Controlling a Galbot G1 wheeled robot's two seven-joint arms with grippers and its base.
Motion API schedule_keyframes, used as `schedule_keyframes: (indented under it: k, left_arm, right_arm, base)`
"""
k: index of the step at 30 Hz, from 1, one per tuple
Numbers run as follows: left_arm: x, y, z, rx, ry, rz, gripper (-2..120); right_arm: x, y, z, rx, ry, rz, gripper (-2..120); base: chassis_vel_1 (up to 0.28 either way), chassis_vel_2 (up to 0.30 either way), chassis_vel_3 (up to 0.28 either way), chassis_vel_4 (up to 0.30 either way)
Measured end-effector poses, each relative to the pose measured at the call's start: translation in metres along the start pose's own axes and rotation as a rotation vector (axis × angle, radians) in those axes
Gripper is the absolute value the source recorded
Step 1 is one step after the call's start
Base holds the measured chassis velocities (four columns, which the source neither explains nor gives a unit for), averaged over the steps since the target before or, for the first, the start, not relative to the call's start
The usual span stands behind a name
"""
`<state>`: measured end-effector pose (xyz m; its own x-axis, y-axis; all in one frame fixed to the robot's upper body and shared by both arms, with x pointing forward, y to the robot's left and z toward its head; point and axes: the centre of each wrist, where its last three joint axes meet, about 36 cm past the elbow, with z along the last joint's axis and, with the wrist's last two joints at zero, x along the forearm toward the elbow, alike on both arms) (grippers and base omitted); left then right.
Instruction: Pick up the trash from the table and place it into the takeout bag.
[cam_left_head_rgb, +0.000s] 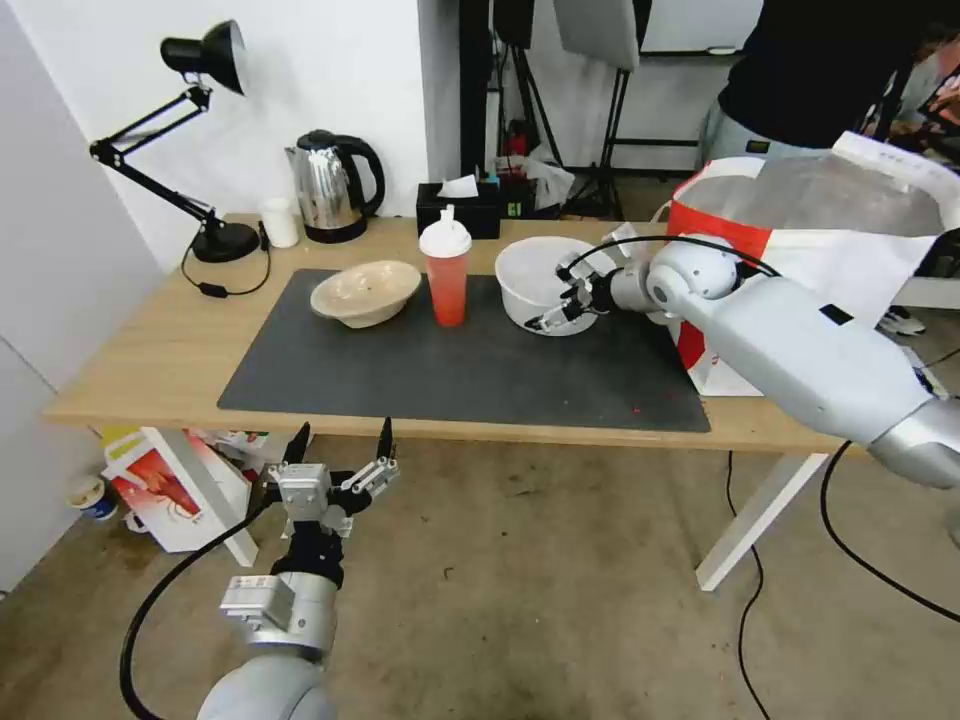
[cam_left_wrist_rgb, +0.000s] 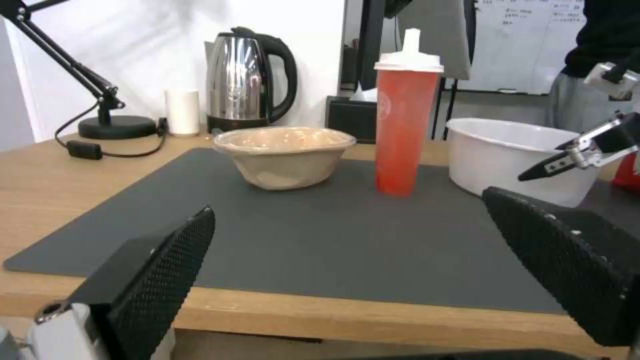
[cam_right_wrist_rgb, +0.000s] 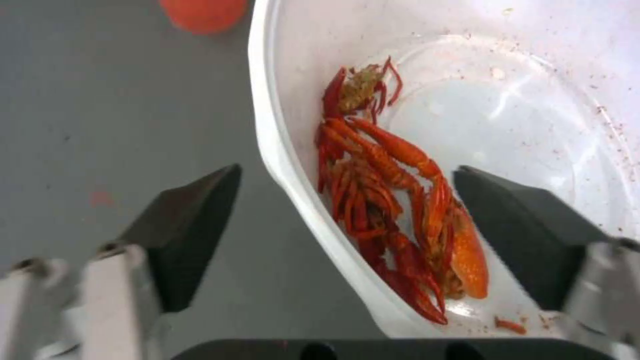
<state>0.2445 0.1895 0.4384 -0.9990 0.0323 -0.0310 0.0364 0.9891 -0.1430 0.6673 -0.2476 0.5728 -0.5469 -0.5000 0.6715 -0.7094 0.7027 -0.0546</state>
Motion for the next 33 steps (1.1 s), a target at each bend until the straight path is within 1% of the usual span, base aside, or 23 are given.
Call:
schedule_keyframes:
  k: [1,2,4,5,8,9,11,12,13,16,18,19,20,22,23,24,33]
  left_arm:
    - [0.0,0.0,0.0,0.0,0.0,0.0,100]
    - [0.0,0.0,0.0,0.0,0.0,0.0,100]
    - [0.0,0.0,-0.001,0.002,-0.003,0.001,100]
    - [0.0,0.0,-0.001,0.002,-0.003,0.001,100]
    - [-0.001,-0.001,-0.001,0.005,-0.005,0.003,100]
    - [-0.001,-0.001,-0.001,0.005,-0.005,0.003,100]
    - [-0.001,-0.001,-0.002,0.006,-0.005,0.003,100]
    - [-0.001,-0.001,-0.002,0.007,-0.005,0.003,100]
    - [-0.001,-0.001,-0.002,0.007,-0.005,0.003,100]
    - [-0.001,-0.001,-0.003,0.009,-0.01,0.003,100]
    - [-0.001,-0.001,-0.003,0.009,-0.01,0.003,100]
    - [-0.001,-0.001,-0.003,0.01,-0.011,0.003,100]
    - [-0.001,-0.001,-0.003,0.01,-0.011,0.003,100]
    - [-0.002,-0.001,-0.003,0.01,-0.012,0.002,100]
    - [-0.002,-0.001,-0.003,0.01,-0.012,0.002,100]
    - [-0.002,-0.001,-0.004,0.011,-0.012,0.002,100]
    - [-0.002,-0.001,-0.005,0.014,-0.015,0.001,100]
  right_arm:
    - [0.0,0.0,0.0,0.0,0.0,0.0,81]
    - [0.0,0.0,0.0,-0.001,0.0,0.0,78]
    - [-0.002,0.0,0.0,-0.004,-0.001,-0.004,65]
    - [-0.002,0.0,0.0,-0.004,-0.001,-0.004,65]
    - [-0.004,0.001,-0.001,-0.006,0.0,-0.008,52]
    - [-0.004,0.001,-0.001,-0.006,0.0,-0.008,52]
    - [-0.005,0.002,-0.002,-0.005,0.001,-0.012,44]
    - [-0.007,0.003,-0.002,-0.005,0.003,-0.015,39]
    - [-0.007,0.003,-0.002,-0.005,0.003,-0.015,39]
    - [-0.009,0.004,-0.002,-0.004,0.006,-0.021,24]
    - [-0.01,0.004,-0.003,-0.004,0.006,-0.022,22]
    - [-0.011,0.006,-0.003,-0.003,0.006,-0.025,12]
    - [-0.011,0.006,-0.003,-0.003,0.006,-0.025,12]
    - [-0.012,0.006,-0.005,-0.003,0.005,-0.027,3]
    - [-0.012,0.006,-0.005,-0.003,0.005,-0.027,3]
    - [-0.012,0.007,-0.006,-0.003,0.003,-0.027,0]
    - [-0.013,0.008,-0.008,-0.013,-0.002,-0.03,0]
  base:
    - [0.0,0.0,0.0,0.0]
    - [0.0,0.0,0.0,0.0]
    - [0.0,0.0,0.0,0.0]
    - [0.0,0.0,0.0,0.0]
    - [0.0,0.0,0.0,0.0]
    - [0.0,0.0,0.0,0.0]
    - [0.0,0.0,0.0,0.0]
    - [0.0,0.0,0.0,0.0]
    - [0.0,0.0,0.0,0.0]
    - [0.0,0.0,0.0,0.0]
    - [0.0,0.0,0.0,0.0]
    - [0.0,0.0,0.0,0.0]
    - [0.0,0.0,0.0,0.0]
    - [0.0,0.0,0.0,0.0]
    - [0.0,0.0,0.0,0.0]
    - [0.0,0.0,0.0,0.0]
    - [0.0,0.0,0.0,0.0]
